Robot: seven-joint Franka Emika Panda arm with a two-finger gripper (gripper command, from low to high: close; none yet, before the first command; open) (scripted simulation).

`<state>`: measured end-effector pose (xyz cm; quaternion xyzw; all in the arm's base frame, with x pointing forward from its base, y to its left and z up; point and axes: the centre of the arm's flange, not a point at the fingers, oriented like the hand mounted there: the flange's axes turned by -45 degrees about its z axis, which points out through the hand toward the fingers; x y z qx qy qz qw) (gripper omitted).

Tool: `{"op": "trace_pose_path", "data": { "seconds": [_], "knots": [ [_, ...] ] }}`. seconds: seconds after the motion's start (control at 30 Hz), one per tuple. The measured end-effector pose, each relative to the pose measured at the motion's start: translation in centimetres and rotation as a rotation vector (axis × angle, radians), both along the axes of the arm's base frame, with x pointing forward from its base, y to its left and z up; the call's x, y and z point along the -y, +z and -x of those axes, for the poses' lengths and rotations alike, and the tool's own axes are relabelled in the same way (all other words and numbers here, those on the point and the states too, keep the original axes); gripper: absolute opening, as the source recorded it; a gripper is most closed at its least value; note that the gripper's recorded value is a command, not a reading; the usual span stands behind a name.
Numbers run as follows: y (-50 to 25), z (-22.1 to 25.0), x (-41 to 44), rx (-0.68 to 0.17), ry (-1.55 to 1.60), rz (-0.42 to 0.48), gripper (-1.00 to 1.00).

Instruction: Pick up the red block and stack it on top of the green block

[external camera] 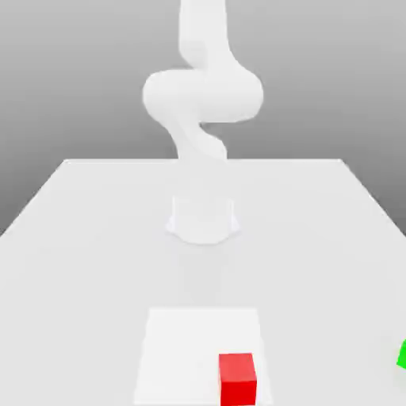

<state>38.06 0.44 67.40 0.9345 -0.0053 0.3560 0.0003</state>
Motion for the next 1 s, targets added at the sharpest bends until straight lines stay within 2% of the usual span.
{"op": "trace_pose_path", "data": {
  "seconds": [0.2, 0.43, 0.6, 0.8, 0.97, 1.0],
  "knots": [
    [-10.1, -6.7, -1.1, -0.176, 0.006, 0.013, 0.00],
    [-23.1, -11.1, -2.2, -0.376, 0.019, 0.021, 0.00],
    [-32.7, -11.9, -3.2, -0.519, 0.033, 0.023, 0.00],
    [-44.0, -10.4, -4.2, -0.690, 0.049, 0.018, 0.00],
    [-51.2, -9.9, -4.4, -0.727, 0.053, 0.015, 0.00],
    [-52.3, -9.8, -4.4, -0.727, 0.053, 0.015, -1.00]
  ]
}}
